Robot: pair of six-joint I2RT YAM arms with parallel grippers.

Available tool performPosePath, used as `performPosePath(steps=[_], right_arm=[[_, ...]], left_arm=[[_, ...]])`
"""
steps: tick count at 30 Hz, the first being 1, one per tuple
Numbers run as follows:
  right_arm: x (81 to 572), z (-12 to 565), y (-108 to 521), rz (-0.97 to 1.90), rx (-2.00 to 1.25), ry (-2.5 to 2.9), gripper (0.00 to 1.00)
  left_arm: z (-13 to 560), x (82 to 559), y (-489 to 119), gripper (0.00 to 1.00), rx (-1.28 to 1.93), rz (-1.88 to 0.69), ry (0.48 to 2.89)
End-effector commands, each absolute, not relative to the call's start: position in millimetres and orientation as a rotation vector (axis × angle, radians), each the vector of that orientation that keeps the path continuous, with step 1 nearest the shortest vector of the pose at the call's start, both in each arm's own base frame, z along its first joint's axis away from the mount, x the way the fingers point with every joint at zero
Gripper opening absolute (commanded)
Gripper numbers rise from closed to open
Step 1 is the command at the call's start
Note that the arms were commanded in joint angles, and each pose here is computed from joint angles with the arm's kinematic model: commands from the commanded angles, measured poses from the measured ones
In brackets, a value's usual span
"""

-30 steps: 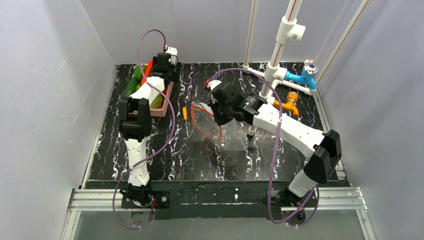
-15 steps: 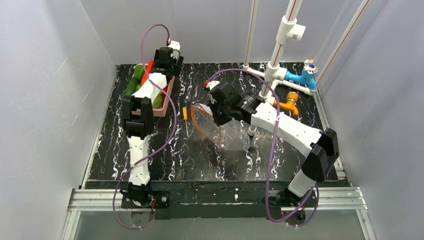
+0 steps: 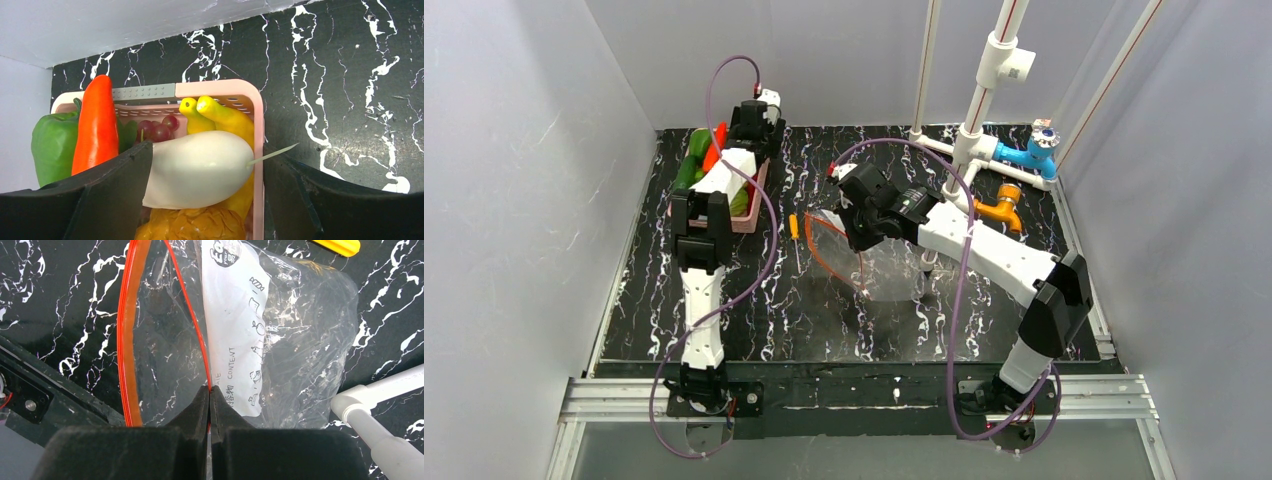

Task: Place the food in the zip-top bag and seal the zipper
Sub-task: Move the bin to the center of the board.

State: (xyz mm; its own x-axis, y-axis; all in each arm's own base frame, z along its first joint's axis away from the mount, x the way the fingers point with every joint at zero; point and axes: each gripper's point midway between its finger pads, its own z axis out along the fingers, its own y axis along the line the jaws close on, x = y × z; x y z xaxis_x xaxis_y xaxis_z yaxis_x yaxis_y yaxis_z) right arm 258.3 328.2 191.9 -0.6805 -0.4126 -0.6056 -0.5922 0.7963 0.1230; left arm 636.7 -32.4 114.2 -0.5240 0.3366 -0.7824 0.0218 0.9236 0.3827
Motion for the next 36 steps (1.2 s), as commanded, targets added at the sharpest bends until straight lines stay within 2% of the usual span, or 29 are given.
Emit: performPosePath(steps=[1,7,9,13,22,24,30,36], right_arm=[[263,206,337,0.462,-0.731,2.386,0.01],[262,205,337,0.464,-0.734,2.394,0.01],[262,207,338,0.468,-0.732,2.389,0.01],[262,211,338,0.481,-0.721,2.380,0.01],[258,212,336,0.503,-0.709,2.370,0.01],[257,212,335,0.507,-0.703,2.365,0.01],[254,210,331,0.508,-0.707,2.365,0.01],[251,206,328,0.505,-0.715,2.372,0.01]], left_arm=[[171,637,-23,0.78,0.191,0.420,1.982],[176,629,-15,0.78,0.163,0.421,2.022],[162,620,-13,0.74,0.147,0.379,2.106],[135,592,-16,0.66,0.135,0.300,2.252],[133,525,-27,0.66,0.083,0.163,2.350],[133,512,-31,0.69,0.072,0.124,2.359],[142,492,-41,0.97,0.133,0.053,2.361],[166,478,-36,0.97,0.152,0.072,2.322]])
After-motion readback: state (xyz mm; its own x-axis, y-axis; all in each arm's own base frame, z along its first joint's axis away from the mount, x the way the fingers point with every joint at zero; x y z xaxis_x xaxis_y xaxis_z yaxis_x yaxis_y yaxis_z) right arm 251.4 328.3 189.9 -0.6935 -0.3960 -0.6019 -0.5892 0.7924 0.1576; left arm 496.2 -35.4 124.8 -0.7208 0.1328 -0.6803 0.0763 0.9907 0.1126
